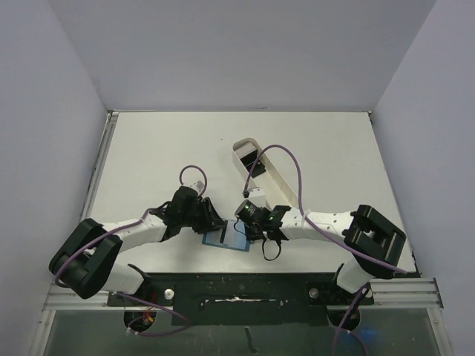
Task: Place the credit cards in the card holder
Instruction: Insert the credit card into the card holder.
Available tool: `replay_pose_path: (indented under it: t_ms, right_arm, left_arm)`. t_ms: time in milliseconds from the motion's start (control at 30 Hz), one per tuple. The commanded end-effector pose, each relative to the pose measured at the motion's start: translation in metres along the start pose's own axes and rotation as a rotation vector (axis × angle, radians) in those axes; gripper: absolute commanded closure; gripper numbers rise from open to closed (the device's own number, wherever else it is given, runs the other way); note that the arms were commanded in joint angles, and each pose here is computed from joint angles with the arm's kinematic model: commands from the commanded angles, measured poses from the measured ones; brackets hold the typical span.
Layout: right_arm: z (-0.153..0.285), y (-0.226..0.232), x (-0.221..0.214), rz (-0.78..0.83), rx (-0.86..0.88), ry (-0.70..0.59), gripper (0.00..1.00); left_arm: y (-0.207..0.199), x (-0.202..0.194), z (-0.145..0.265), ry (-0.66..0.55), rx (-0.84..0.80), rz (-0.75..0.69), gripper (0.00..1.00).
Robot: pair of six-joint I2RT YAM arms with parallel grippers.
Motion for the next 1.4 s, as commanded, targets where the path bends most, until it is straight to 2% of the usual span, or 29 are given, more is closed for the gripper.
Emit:
replay_pose_path:
  t_ms: [0,900,1200,1367]
  right_arm:
    - [0.002,0.002,0.002,-0.013,0.005,-0.033,0.80]
    - [-0.006,0.001,-0.002,-0.014,0.000,-0.038,0.82]
    - [0.000,0.003,0.007,-0.015,0.006,-0.082,0.82]
    - [0.009,0.006,0.017,-0.016,0.006,-0.115,0.78]
  left_arm:
    - [0.004,-0.005,-0.002,0.013,0.031,-0.022,0.64]
    - [-0.031,-0.024,-0.022,0.046,-0.126,0.021,0.64]
    - [-0.043,-0.013,-0.014,-0.020,-0.170,0.011,0.64]
    - [-0.043,-0.007,-0.007,-0.037,-0.147,-0.001,0.62]
Point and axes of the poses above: each gripper's point midway between its finger pads, its own z axis back along the fingers, its own y axis along the line the jaws close on, x = y × z, the point moved 5 cm from there along z, back along the fingers, and after that the axes turned 15 degrees about -z, right-handed, at the moved point
